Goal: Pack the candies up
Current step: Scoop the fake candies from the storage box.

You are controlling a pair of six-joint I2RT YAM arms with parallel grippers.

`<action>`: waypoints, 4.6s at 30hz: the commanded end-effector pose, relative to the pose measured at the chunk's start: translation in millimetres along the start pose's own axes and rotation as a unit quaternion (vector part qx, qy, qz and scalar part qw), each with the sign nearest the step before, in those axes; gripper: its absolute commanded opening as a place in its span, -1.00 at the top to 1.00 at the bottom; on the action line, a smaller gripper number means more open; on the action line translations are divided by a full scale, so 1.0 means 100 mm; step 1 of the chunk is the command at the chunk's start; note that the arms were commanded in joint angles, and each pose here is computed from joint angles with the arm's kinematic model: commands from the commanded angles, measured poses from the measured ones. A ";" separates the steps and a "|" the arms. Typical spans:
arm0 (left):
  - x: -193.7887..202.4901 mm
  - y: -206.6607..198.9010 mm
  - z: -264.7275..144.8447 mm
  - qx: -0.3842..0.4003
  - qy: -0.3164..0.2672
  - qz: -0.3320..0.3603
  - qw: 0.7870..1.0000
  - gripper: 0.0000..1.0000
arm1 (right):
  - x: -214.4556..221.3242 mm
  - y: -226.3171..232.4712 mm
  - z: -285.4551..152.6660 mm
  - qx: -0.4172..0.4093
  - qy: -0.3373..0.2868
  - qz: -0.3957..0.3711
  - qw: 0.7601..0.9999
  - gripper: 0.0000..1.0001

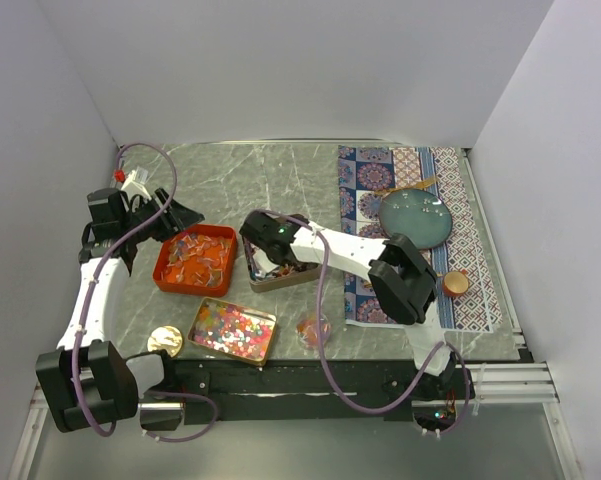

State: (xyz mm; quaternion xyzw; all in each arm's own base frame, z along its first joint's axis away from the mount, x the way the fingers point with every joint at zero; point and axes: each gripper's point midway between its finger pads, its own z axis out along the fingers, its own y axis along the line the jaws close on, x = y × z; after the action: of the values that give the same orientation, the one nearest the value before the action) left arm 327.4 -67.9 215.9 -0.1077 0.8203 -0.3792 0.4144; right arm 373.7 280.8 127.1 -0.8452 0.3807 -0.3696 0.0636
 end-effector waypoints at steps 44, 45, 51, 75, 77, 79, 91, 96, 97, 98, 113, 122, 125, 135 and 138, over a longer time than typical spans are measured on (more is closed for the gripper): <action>1.22 0.93 0.52 -0.136 0.156 -0.104 0.973 0.98 | -0.42 0.28 0.20 -0.039 -0.217 -0.274 0.936 1.00; 1.23 0.94 0.52 -0.138 0.157 -0.103 0.973 0.98 | -0.36 0.27 0.21 -0.040 -0.216 -0.273 0.937 1.00; 1.27 0.96 0.54 -0.139 0.163 -0.104 0.971 0.98 | -0.54 0.20 -0.01 -0.043 -0.296 -0.247 0.922 1.00; 1.25 0.88 0.71 -0.121 0.178 -0.111 0.970 0.98 | 0.12 -0.03 0.29 -0.040 -0.165 -0.219 0.961 1.00; 1.24 0.87 0.69 -0.121 0.173 -0.108 0.971 0.98 | 0.14 -0.02 0.31 -0.040 -0.155 -0.232 0.959 1.00; 1.23 0.86 0.69 -0.121 0.169 -0.104 0.973 0.98 | 0.13 -0.01 0.34 -0.041 -0.149 -0.246 0.957 1.00; 1.19 0.82 0.67 -0.116 0.159 -0.097 0.976 0.98 | -0.57 -0.03 0.06 -0.008 -0.199 -0.309 0.930 1.00; 1.26 0.91 0.67 -0.130 0.165 -0.104 0.972 0.98 | -0.71 0.07 -0.01 -0.010 -0.213 -0.324 0.922 1.00; 1.30 0.94 0.68 -0.136 0.171 -0.109 0.970 0.98 | -0.73 0.08 -0.01 -0.012 -0.213 -0.323 0.922 1.00; 1.31 0.95 0.69 -0.138 0.173 -0.110 0.969 0.98 | -0.78 0.09 0.01 -0.015 -0.216 -0.321 0.922 1.00; 1.55 1.02 0.79 -0.153 0.219 -0.118 0.957 0.98 | -1.63 -0.07 0.05 -0.028 -0.363 -0.134 0.921 1.00; 1.43 0.97 0.85 -0.148 0.230 -0.097 0.957 0.98 | -1.71 -0.07 -0.09 -0.064 -0.493 -0.054 0.866 1.00; 1.38 0.94 0.86 -0.140 0.233 -0.083 0.959 0.98 | -1.61 -0.09 -0.12 -0.065 -0.519 -0.034 0.852 1.00; 1.20 0.67 0.84 -0.088 0.238 -0.048 0.966 0.98 | -1.35 -0.15 -0.20 -0.048 -0.554 0.025 0.831 1.00; 1.09 0.54 0.84 -0.067 0.235 -0.034 0.969 0.96 | -1.20 -0.19 -0.19 -0.038 -0.546 0.038 0.836 1.00</action>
State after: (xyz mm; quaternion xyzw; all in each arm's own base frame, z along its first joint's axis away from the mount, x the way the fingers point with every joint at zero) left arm 318.8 -112.5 41.1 -0.1244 0.9308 -0.3049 0.1589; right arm 324.9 376.2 27.6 -0.8834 0.3983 0.1578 0.1898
